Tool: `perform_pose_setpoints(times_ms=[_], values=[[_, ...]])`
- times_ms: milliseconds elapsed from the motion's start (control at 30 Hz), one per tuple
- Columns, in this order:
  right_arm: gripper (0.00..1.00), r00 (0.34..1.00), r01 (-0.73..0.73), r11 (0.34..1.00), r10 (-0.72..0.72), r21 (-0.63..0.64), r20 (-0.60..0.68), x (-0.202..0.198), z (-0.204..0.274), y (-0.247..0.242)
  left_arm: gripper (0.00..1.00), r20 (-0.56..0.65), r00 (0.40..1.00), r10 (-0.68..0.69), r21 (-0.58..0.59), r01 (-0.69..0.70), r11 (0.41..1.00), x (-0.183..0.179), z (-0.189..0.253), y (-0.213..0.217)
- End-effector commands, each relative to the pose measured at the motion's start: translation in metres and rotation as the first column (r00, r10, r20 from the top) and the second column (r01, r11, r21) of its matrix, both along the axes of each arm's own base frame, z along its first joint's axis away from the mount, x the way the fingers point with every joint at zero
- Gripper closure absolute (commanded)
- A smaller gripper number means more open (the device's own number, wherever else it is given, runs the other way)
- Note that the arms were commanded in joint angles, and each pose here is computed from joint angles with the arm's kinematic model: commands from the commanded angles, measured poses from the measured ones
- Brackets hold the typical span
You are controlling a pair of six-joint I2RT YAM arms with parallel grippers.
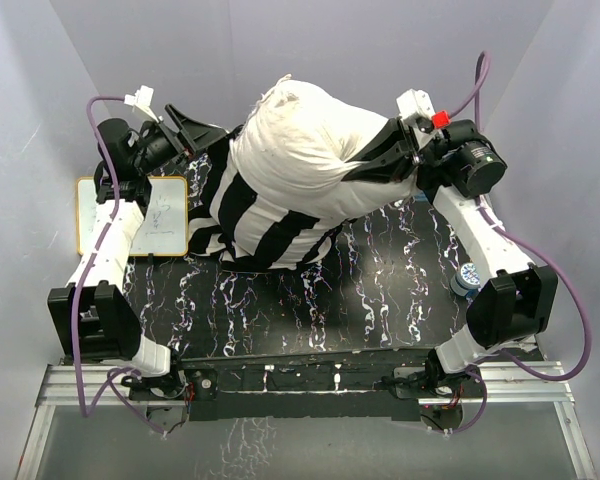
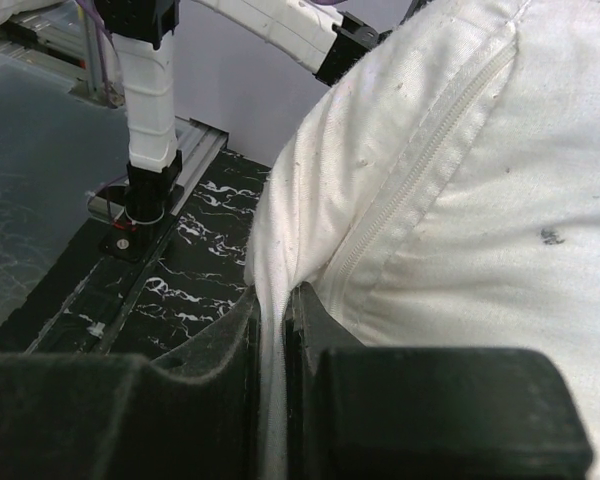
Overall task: Put the pillow into the pillowcase
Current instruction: Stuff the pillow into the pillowcase.
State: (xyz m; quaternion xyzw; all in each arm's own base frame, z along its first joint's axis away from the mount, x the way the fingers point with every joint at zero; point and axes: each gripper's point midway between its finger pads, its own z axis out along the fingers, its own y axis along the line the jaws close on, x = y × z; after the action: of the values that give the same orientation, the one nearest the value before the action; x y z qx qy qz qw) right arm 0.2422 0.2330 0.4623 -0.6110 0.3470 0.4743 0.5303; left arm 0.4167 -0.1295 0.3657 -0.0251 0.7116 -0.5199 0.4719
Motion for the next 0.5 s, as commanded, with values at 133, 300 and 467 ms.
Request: perform_pose_setpoints(times_ms=[133,300,467], values=[[0.91,0.995,-0.052,0.988,0.064,-0.147,0.08,-0.012,-0.037,0.002,0.19,0.092,0.986,-0.141,-0.074,0.148,0.986,-0.006,0.037,-0.045],[0.91,0.995,-0.055,0.987,0.066,-0.148,0.07,-0.014,-0.038,0.003,0.68,0.111,0.974,-0.197,-0.109,0.209,0.972,-0.007,0.046,-0.055],[0.91,0.998,-0.054,0.987,0.058,-0.148,0.025,-0.003,-0.028,0.006,1.0,0.185,0.968,-0.167,-0.116,0.191,0.975,-0.018,0.07,-0.052]])
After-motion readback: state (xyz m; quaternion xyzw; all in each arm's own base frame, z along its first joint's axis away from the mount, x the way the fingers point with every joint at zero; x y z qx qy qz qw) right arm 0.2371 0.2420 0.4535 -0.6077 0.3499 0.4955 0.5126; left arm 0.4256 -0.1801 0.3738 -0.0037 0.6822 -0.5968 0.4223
